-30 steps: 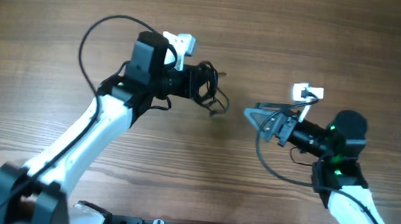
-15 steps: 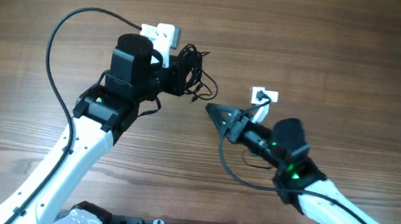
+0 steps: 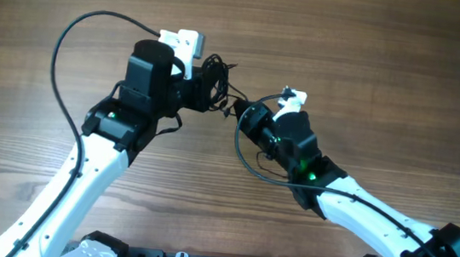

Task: Untangle cables

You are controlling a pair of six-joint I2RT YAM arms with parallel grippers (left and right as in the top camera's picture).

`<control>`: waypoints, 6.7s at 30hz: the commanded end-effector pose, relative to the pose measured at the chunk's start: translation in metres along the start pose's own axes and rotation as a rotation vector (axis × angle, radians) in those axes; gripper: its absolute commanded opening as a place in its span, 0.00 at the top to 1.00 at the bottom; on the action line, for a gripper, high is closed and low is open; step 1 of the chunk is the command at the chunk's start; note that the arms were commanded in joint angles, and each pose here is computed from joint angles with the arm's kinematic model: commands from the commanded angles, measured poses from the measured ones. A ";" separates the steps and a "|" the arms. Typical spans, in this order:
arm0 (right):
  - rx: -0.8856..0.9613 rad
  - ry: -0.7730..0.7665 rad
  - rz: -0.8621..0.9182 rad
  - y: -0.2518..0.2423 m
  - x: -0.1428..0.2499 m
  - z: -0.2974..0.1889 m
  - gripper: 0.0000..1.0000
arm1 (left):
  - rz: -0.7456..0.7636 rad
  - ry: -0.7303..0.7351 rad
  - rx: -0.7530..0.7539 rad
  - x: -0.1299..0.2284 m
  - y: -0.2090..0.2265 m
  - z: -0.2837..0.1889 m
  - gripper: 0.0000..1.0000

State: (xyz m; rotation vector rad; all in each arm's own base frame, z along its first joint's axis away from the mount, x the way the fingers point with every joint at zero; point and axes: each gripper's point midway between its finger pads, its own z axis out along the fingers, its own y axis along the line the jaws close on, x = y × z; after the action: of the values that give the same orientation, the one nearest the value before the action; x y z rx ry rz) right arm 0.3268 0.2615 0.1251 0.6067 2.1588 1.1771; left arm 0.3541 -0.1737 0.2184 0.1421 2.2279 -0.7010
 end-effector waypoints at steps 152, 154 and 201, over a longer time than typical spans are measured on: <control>-0.691 0.327 -1.062 0.046 0.011 -0.085 0.92 | 0.459 0.216 0.839 0.078 -0.107 -0.048 0.96; -0.660 0.336 -0.994 0.046 0.009 -0.083 0.95 | 0.464 0.200 0.834 0.074 -0.106 -0.047 0.91; -0.406 0.294 -0.361 0.046 -0.028 -0.063 0.84 | 0.244 0.182 0.404 0.041 -0.026 0.006 0.96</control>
State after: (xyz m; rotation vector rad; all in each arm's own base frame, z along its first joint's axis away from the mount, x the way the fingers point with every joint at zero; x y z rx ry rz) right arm 0.3074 0.2300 0.1998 -0.1047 2.0631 1.5155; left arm 0.2998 -0.2165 0.2093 0.8295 2.0488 -1.1675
